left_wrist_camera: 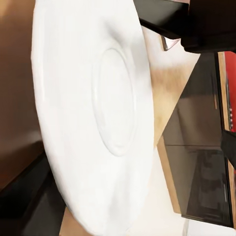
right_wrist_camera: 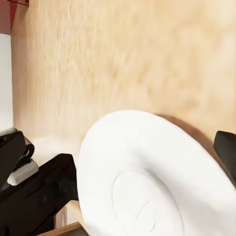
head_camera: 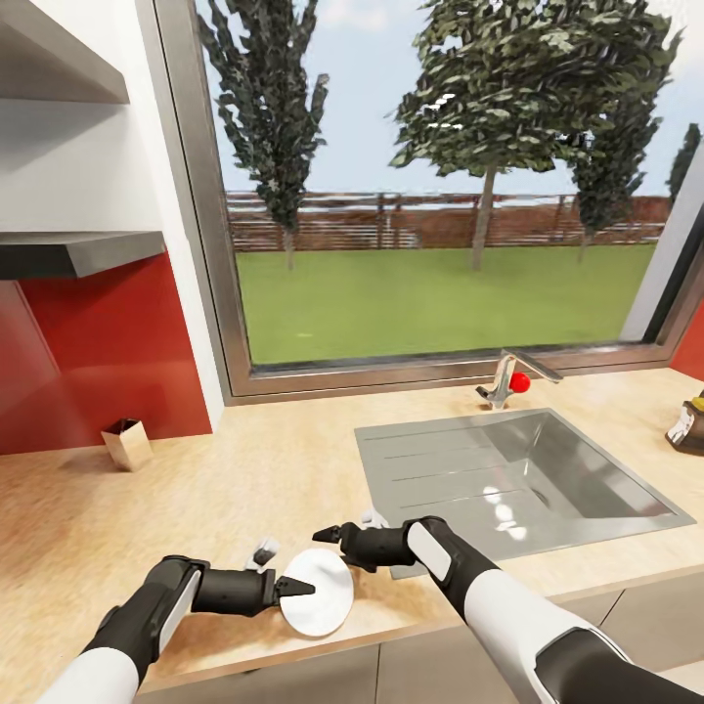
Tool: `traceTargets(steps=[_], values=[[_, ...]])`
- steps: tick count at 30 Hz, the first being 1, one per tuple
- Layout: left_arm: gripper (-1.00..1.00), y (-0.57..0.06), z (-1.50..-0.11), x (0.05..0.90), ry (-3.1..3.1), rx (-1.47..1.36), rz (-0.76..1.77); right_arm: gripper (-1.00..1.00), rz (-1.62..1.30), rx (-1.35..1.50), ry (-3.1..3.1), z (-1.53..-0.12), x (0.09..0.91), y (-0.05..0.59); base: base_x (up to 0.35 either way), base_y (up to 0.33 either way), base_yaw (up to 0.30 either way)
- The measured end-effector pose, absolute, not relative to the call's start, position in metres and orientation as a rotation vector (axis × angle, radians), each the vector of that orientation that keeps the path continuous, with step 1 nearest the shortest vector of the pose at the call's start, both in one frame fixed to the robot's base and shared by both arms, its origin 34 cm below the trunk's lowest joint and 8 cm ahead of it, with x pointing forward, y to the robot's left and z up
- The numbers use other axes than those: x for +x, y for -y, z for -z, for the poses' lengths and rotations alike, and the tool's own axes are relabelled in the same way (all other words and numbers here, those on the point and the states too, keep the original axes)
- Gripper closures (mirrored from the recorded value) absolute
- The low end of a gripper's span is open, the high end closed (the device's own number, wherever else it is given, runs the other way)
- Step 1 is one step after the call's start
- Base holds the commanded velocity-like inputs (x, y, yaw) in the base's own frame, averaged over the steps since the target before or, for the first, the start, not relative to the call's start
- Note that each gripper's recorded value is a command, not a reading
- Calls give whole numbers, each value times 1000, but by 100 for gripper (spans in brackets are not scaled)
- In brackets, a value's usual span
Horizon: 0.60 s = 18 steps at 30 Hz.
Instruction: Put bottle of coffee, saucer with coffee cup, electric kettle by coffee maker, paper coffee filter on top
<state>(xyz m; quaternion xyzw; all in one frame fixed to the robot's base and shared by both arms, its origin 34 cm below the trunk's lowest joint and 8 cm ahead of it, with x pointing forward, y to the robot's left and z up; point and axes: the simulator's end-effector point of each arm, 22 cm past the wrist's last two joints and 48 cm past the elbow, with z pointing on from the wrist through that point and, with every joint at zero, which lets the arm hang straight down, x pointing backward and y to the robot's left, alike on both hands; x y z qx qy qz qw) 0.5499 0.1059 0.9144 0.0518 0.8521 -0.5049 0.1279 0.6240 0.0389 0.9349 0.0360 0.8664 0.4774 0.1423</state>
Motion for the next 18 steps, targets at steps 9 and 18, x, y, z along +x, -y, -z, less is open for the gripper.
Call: traceTargets(steps=[9, 18], values=[[-100, -105, -915, 550, -2476, 149, 1476, -100, -1375, 94, -2504, -934, 623, -40, 0, 0, 0], [100, -92, -917, 548, -2466, 162, 1501, -100, -1373, 91, -2506, -934, 622, -40, 0, 0, 0]])
